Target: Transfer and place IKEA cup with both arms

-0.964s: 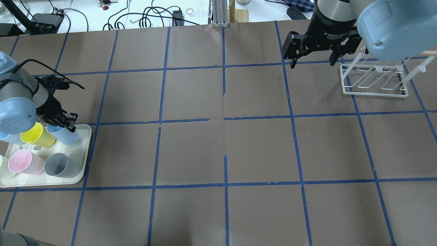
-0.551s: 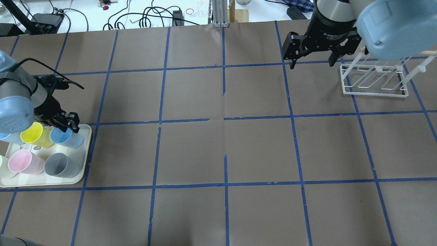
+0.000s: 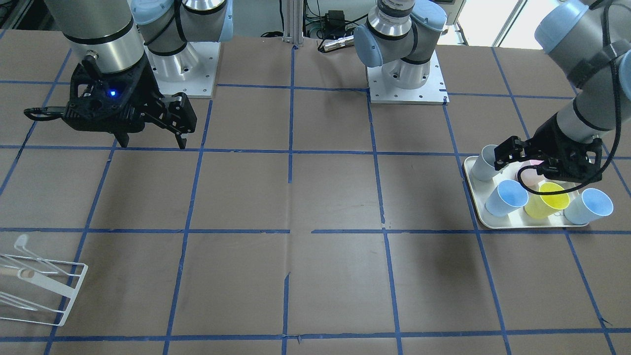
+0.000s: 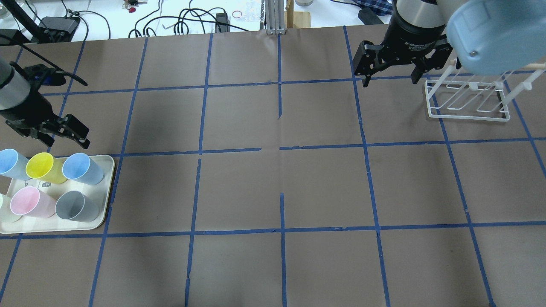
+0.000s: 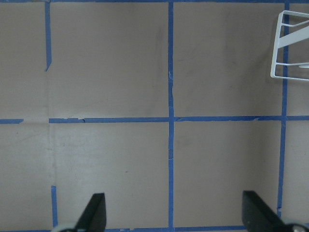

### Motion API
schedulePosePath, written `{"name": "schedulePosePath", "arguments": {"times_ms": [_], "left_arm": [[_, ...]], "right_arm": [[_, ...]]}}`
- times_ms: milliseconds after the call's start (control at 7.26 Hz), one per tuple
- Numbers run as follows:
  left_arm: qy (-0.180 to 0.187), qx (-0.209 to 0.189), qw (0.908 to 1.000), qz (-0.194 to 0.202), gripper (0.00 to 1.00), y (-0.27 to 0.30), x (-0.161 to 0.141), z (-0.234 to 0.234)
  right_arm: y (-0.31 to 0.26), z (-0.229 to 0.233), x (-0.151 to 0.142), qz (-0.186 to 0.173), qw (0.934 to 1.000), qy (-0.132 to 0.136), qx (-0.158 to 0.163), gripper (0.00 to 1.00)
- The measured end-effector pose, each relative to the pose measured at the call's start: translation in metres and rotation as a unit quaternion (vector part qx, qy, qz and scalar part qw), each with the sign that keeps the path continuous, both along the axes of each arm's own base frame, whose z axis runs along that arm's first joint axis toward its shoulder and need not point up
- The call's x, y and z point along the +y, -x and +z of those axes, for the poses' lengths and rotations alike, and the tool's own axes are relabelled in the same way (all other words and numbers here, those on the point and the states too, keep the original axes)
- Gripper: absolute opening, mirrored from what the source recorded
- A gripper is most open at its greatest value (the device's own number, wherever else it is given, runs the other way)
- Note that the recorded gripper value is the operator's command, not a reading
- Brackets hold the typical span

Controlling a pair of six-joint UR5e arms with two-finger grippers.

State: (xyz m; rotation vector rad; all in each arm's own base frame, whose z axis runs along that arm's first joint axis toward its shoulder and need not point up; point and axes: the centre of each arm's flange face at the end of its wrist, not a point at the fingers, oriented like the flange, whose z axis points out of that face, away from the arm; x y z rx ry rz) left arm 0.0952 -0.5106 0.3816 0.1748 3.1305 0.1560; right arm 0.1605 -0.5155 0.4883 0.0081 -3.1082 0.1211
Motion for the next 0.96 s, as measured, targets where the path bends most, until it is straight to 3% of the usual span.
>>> {"name": "schedulePosePath", "arguments": {"times_ms": [275, 551, 964], "left_arm": [[0.02, -0.013, 0.9997, 0.002, 1.0, 0.077, 0.006, 0.058], [0.044, -0.001, 0.999, -0.012, 1.0, 0.158, 0.027, 0.088], [0.047, 0.008, 0.9986, -0.023, 1.0, 0.209, 0.057, 0.101]], "right_arm": [[0.0, 0.0, 0.0, 0.0, 1.0, 0.0, 0.0, 1.0], [0.0, 0.002, 0.001, 0.0, 1.0, 0.002, 0.0, 1.0], [0.0, 0.003, 0.002, 0.001, 1.0, 0.004, 0.0, 1.0]]}}
